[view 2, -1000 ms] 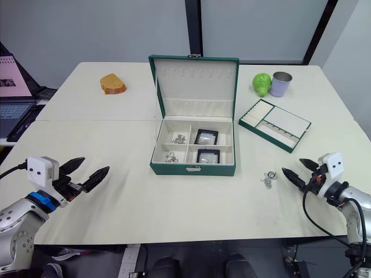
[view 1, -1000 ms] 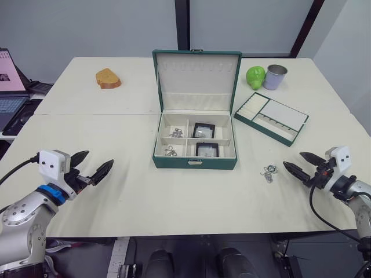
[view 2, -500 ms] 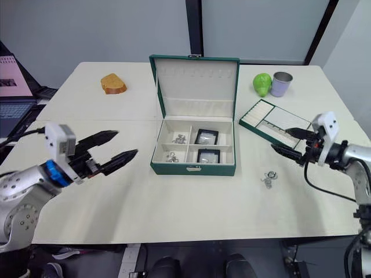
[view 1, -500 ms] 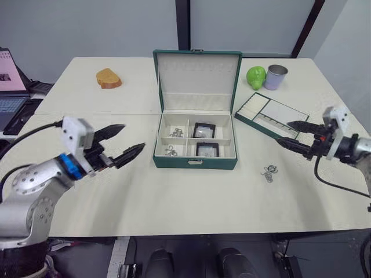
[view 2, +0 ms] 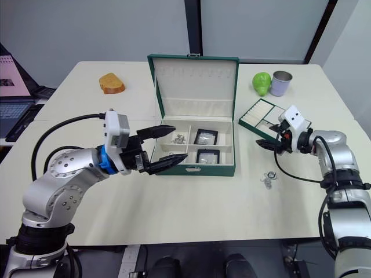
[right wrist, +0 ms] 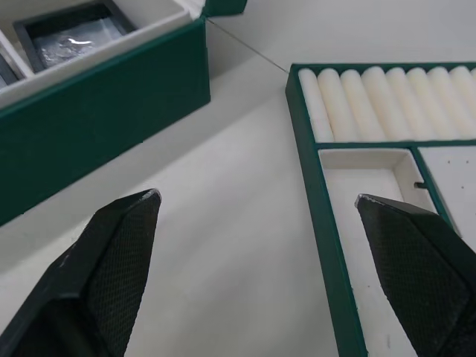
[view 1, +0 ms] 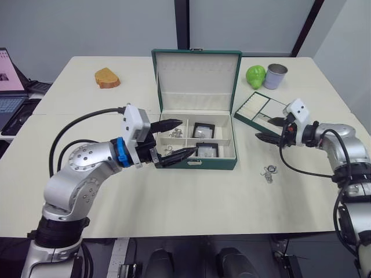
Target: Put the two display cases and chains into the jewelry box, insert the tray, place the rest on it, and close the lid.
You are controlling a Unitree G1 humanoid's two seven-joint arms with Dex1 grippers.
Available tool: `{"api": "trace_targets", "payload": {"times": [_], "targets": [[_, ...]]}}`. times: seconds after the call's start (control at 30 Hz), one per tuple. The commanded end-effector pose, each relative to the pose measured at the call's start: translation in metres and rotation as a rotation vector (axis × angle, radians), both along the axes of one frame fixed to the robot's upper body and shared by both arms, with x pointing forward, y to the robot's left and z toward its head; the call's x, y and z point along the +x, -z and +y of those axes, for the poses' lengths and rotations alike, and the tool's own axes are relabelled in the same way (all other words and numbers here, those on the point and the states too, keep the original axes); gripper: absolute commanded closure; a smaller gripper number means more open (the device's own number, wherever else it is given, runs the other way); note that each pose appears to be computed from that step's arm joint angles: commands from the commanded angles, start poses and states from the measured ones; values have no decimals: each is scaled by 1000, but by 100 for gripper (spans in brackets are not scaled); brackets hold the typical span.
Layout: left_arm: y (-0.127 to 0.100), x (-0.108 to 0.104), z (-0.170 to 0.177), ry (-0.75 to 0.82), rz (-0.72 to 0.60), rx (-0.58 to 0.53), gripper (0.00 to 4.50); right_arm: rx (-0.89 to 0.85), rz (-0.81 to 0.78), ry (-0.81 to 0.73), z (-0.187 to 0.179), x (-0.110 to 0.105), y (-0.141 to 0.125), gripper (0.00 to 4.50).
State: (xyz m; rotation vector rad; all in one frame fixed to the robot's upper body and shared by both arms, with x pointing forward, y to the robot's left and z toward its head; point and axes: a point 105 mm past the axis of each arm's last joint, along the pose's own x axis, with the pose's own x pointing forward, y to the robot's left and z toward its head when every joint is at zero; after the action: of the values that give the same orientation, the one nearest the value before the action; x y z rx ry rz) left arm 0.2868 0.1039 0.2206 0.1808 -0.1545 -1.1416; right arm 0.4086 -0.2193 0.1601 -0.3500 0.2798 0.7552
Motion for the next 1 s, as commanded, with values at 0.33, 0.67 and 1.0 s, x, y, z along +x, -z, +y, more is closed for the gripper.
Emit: {"api": "trace_targets", "payload": {"times": [0.33, 0.67, 1.0], "targets": [[-12, 10, -25, 18, -119, -51, 0, -52, -26, 81, -3, 23, 9, 4], [-8, 8, -34, 30, -121, -60, 0, -67, -10, 101, -3, 25, 17, 65], [-9, 7, -37, 28, -125, -70, 0, -77, -15, 110, -1, 27, 19, 339]]}}
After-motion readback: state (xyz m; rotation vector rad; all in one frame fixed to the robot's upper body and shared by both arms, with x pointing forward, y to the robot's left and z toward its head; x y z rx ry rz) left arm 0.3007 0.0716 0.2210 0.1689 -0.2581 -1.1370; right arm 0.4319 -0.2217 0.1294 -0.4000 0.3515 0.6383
